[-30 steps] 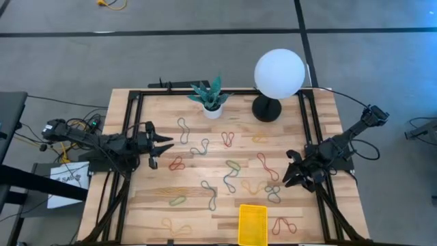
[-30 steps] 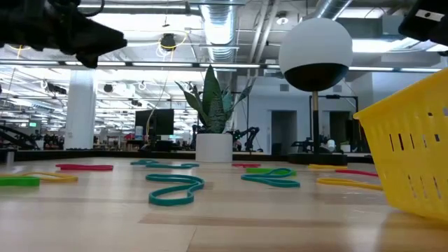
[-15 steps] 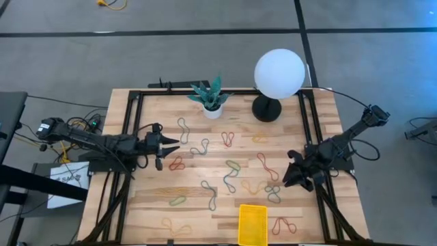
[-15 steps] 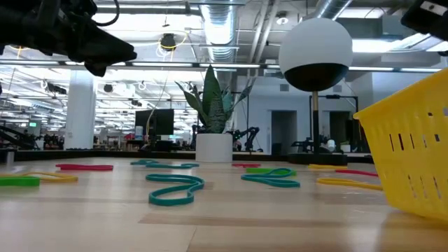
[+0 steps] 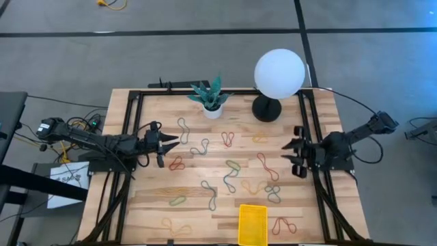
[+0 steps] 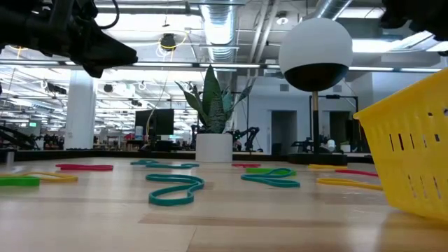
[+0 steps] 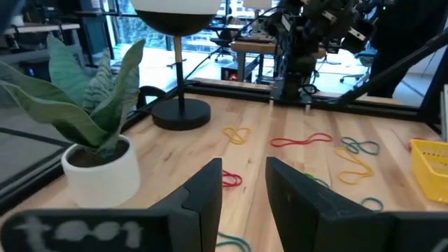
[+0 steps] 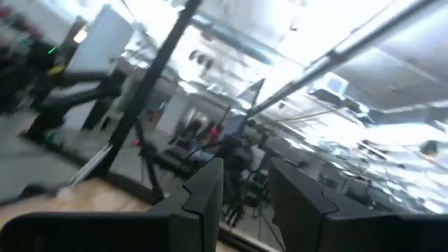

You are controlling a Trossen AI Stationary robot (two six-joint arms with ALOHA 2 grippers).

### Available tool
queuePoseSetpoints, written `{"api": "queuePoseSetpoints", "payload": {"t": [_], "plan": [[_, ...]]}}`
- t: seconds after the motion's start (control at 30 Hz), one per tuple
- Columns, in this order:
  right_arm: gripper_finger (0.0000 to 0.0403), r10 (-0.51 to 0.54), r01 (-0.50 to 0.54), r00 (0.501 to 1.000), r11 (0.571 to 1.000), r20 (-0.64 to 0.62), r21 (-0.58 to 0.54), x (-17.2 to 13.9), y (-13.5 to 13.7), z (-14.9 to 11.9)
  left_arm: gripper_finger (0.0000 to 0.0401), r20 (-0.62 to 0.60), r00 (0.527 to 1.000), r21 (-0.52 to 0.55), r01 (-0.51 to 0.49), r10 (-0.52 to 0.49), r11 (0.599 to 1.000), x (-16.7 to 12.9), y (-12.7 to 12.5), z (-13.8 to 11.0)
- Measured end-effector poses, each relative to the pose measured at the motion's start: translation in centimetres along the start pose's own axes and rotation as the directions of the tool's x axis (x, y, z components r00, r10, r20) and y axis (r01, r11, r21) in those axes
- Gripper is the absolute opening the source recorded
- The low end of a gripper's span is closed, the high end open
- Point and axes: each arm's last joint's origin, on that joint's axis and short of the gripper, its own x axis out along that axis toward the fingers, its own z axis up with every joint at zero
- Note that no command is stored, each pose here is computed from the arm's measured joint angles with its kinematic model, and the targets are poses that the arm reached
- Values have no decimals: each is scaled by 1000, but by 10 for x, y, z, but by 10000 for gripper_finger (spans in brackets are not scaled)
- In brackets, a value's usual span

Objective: Pick and place rubber bands into bin
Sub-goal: Put the blue rubber band into the yellow basket

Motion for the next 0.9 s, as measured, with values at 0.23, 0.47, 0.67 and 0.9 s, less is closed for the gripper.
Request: {"api": "queuePoseSetpoints", "payload": {"t": [0.23, 0.47, 0.67, 0.9], "plan": [[109, -68, 68, 998, 997, -15, 45, 2, -7, -3, 100, -40, 999, -59, -8, 5, 998, 0, 1, -6], [109, -122, 122, 993, 992, -7, 38, 2, -14, -1, 100, -53, 998, -140, -22, 15, 990, 0, 1, -7], [109, -171, 170, 985, 982, 0, 79, 4, -21, 1, 100, -49, 998, -232, -57, 47, 971, 0, 2, -7], [109, -214, 226, 971, 965, -102, 133, 4, -23, -7, 100, -29, 998, -252, -62, 56, 966, 0, 2, -5]]}}
